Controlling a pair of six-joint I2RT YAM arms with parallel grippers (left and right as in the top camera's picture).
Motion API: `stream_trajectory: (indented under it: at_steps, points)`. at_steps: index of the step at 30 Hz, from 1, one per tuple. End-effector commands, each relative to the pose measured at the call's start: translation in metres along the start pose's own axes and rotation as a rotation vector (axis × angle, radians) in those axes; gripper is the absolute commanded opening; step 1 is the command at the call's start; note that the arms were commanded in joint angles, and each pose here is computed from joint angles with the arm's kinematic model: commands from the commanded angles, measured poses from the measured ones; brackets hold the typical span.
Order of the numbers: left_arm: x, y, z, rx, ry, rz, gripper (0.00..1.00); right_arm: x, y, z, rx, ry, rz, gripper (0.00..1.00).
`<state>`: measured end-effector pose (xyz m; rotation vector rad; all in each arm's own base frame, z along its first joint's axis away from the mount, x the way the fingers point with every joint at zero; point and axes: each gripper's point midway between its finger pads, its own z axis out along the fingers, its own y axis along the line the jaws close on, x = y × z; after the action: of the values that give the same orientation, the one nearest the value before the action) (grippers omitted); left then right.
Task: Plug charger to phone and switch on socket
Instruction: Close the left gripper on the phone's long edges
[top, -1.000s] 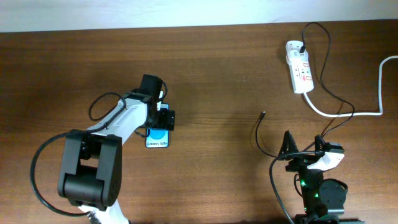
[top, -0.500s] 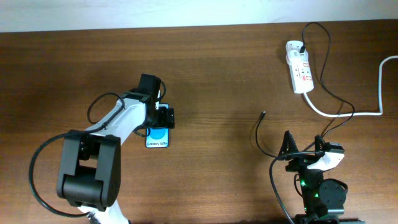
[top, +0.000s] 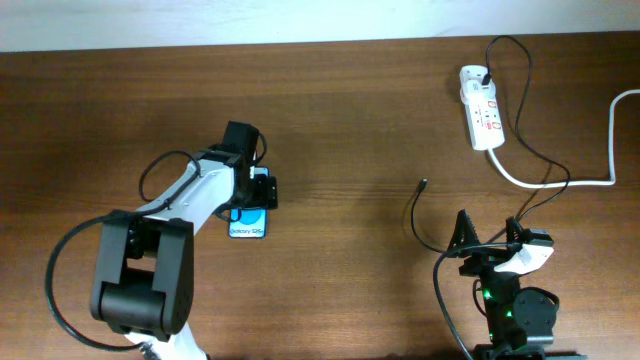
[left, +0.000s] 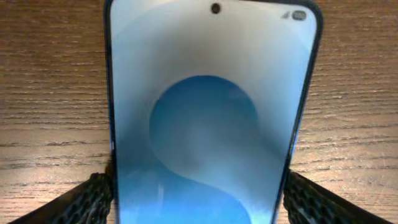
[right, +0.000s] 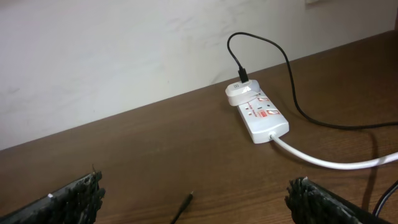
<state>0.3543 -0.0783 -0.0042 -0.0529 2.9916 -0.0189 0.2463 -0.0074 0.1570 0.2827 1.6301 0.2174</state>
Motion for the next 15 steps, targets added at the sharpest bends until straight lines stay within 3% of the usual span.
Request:
stream_trajectory:
  at_steps: [1,11,15]
  points:
    - [0.0530,-0.0015,0.0347,0.032,0.192,-0.022,0.88,0.0020,-0.0002,-0.0001,0.001,0.002,0.001,0.98]
    - [0.0519,0.0036,0.0350,0.006,0.185,0.010,0.83,0.0020,-0.0002,-0.0001,0.001,0.002,0.001,0.98]
    - [0.0511,0.0066,0.0352,-0.009,0.180,0.050,0.77,0.0020,-0.0001,-0.0001,0.001,0.002,0.001,0.98]
